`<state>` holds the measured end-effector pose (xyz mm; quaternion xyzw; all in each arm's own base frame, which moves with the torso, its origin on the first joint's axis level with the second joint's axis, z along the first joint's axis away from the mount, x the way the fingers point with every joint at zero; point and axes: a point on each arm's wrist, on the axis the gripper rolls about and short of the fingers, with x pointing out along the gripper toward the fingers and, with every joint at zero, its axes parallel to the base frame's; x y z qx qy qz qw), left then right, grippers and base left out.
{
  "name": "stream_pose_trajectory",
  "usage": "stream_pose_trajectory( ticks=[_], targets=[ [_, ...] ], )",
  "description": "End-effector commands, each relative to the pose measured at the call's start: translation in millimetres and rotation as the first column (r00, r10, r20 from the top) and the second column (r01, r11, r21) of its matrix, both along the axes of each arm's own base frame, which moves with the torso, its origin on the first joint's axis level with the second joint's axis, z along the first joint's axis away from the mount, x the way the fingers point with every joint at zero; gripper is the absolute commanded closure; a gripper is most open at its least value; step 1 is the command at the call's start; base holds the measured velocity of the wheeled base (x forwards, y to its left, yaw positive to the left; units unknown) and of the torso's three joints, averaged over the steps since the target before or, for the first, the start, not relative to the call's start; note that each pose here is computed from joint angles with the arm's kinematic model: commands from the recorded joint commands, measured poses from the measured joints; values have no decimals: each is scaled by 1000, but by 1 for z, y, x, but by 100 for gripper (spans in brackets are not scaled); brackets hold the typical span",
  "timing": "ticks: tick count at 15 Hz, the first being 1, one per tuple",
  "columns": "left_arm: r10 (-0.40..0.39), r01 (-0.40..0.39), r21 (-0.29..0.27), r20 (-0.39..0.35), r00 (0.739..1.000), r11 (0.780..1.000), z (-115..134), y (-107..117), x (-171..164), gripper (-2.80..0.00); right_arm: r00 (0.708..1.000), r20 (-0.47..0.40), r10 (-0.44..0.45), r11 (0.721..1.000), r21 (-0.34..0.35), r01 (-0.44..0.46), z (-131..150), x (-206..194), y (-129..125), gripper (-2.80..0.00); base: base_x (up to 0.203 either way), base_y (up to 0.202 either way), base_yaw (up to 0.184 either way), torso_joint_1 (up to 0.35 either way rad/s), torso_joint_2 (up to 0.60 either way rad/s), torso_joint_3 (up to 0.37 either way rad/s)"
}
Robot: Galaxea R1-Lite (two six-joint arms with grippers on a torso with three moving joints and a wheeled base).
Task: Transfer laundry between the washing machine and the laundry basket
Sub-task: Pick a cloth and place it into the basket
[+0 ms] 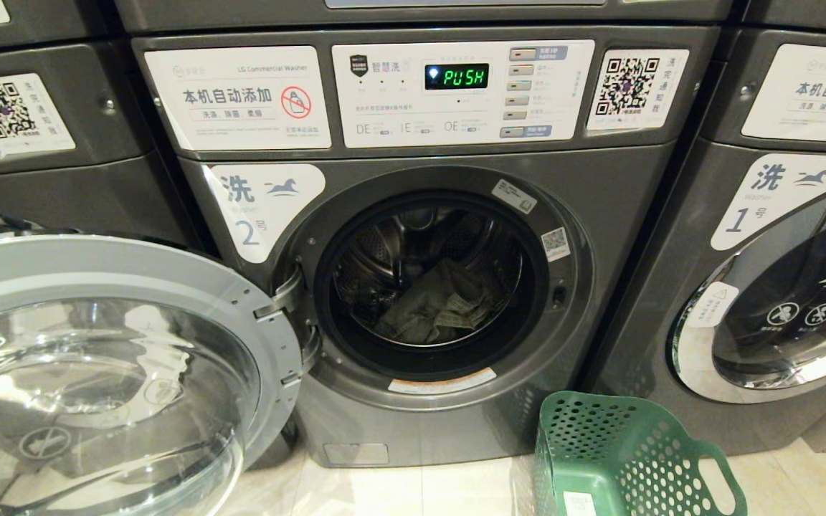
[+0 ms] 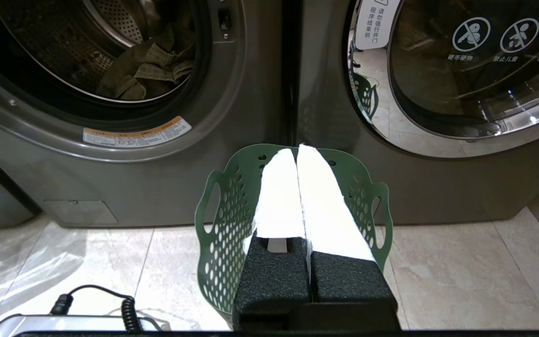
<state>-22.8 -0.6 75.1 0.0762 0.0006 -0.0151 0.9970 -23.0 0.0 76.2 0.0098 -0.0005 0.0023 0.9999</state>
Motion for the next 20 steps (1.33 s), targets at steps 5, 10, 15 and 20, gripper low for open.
stream_pose_trajectory(
  ticks=[5,10,15,20],
  targets=[
    [-1,1,1,-1,1000,1000,0,0,0,0,1000,-1,0,1000,0,0,0,0,0,0,0,0,0,0,0,0],
    [-1,1,2,-1,1000,1000,0,0,0,0,1000,-1,0,1000,-6,0,0,0,0,0,-1,-1,46,0,2,-1],
    [-1,1,2,-1,1000,1000,0,0,0,0,1000,-1,1,1000,-1,-1,0,0,0,0,1,-9,176,3,2,3],
    [-1,1,2,0,1000,1000,0,0,0,0,1000,0,0,1000,-5,0,0,0,0,0,1,-4,70,2,4,2]
  ],
)
